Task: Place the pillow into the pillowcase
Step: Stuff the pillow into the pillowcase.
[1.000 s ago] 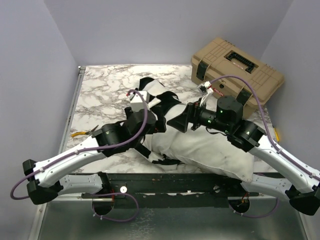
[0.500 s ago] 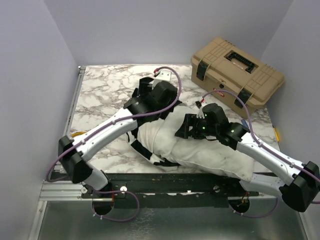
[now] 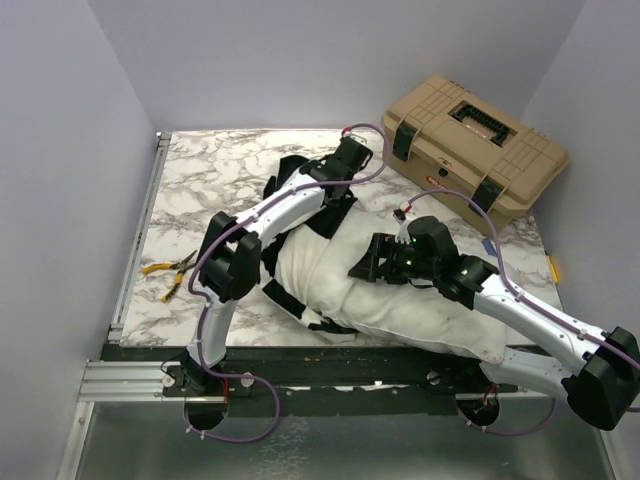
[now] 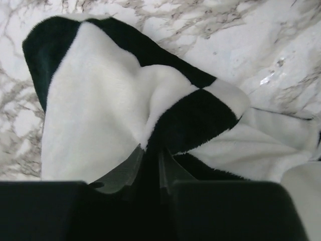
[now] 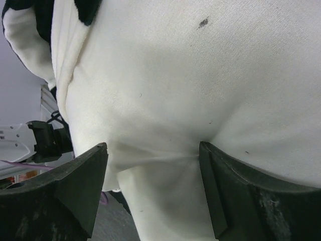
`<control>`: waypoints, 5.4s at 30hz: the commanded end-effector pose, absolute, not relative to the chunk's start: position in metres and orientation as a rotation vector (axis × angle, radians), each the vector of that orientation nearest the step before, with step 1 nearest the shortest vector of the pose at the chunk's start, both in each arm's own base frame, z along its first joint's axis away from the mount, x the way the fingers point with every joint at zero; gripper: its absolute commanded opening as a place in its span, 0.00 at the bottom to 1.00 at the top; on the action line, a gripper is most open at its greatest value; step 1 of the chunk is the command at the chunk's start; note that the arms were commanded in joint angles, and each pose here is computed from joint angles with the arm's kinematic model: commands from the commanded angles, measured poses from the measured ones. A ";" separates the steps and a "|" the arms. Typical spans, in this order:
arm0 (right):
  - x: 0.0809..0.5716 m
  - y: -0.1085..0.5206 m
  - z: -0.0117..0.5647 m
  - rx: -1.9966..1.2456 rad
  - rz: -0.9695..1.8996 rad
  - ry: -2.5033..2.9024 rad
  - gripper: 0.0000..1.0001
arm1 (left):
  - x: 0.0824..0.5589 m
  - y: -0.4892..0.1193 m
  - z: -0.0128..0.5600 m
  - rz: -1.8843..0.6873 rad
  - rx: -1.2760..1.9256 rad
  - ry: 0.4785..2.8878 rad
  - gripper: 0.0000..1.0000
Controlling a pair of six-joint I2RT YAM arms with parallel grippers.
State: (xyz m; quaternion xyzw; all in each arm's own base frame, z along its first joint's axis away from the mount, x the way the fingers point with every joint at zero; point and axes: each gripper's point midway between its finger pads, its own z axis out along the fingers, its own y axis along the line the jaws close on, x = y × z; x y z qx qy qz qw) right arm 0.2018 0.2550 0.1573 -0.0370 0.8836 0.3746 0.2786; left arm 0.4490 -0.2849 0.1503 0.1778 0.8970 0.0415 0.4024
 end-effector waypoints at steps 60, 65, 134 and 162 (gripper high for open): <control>0.243 0.263 0.224 -0.141 1.339 2.335 0.71 | 0.335 -0.250 0.234 -0.074 0.403 2.155 0.00; 0.246 0.300 0.212 -0.160 1.507 2.301 0.55 | 0.309 -0.300 0.278 -0.428 0.453 2.102 0.00; 0.258 0.378 0.133 -0.036 1.462 2.322 0.82 | 0.210 -0.311 0.329 -0.881 0.239 1.934 0.00; 0.294 0.400 0.246 0.303 1.994 1.712 0.00 | 0.157 -0.384 0.375 -1.166 0.303 1.919 0.00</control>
